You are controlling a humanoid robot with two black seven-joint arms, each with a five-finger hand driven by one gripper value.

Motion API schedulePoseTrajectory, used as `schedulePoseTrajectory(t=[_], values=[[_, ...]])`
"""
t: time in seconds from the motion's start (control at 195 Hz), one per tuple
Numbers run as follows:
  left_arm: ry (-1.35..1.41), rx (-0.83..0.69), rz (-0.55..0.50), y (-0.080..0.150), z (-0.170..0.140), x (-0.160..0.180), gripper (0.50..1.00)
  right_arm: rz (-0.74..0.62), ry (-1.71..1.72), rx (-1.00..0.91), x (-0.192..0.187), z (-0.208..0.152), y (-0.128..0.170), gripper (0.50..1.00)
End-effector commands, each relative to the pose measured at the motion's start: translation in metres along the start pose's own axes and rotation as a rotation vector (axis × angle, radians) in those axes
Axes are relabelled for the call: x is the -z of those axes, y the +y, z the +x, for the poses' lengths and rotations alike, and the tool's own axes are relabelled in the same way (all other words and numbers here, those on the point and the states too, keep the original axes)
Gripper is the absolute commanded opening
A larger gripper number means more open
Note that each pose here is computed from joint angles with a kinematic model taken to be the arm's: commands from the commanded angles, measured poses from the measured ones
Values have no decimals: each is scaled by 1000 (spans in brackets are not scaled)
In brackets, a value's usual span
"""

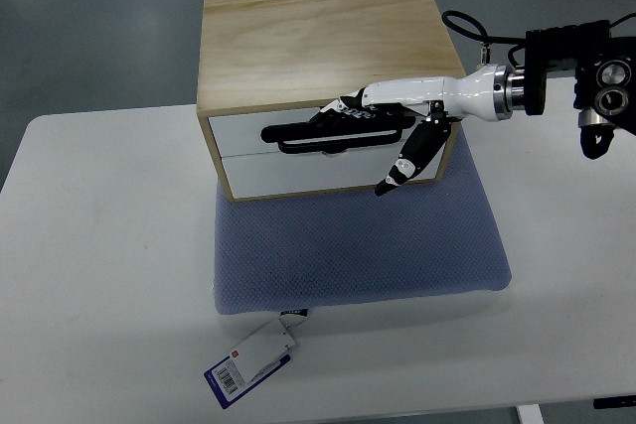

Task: Open wood drawer with right hand
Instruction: 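Hook the right hand fingers around the upper drawer's black handle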

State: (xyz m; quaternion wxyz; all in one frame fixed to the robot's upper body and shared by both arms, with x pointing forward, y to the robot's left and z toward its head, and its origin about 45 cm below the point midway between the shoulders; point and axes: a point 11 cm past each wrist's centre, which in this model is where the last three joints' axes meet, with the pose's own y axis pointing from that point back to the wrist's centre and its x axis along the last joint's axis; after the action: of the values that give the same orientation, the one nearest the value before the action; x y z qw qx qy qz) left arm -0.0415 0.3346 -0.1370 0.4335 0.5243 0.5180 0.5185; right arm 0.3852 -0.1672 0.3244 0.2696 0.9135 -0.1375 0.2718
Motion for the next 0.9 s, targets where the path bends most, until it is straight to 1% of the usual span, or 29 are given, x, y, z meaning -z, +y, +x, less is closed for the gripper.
schedulePoseTrajectory(t=[0.0,0.113,0.895], values=[[0,2,-1,0,-1,0,1000,-13,0,6,-5,-2,-6,938],[0,0,-1,0,0,0,1000,-36,2,6,-12,-2,-7,938],[0,0,-1,0,0,0,1000,-71,-20,7,-26,-3,-14,938]])
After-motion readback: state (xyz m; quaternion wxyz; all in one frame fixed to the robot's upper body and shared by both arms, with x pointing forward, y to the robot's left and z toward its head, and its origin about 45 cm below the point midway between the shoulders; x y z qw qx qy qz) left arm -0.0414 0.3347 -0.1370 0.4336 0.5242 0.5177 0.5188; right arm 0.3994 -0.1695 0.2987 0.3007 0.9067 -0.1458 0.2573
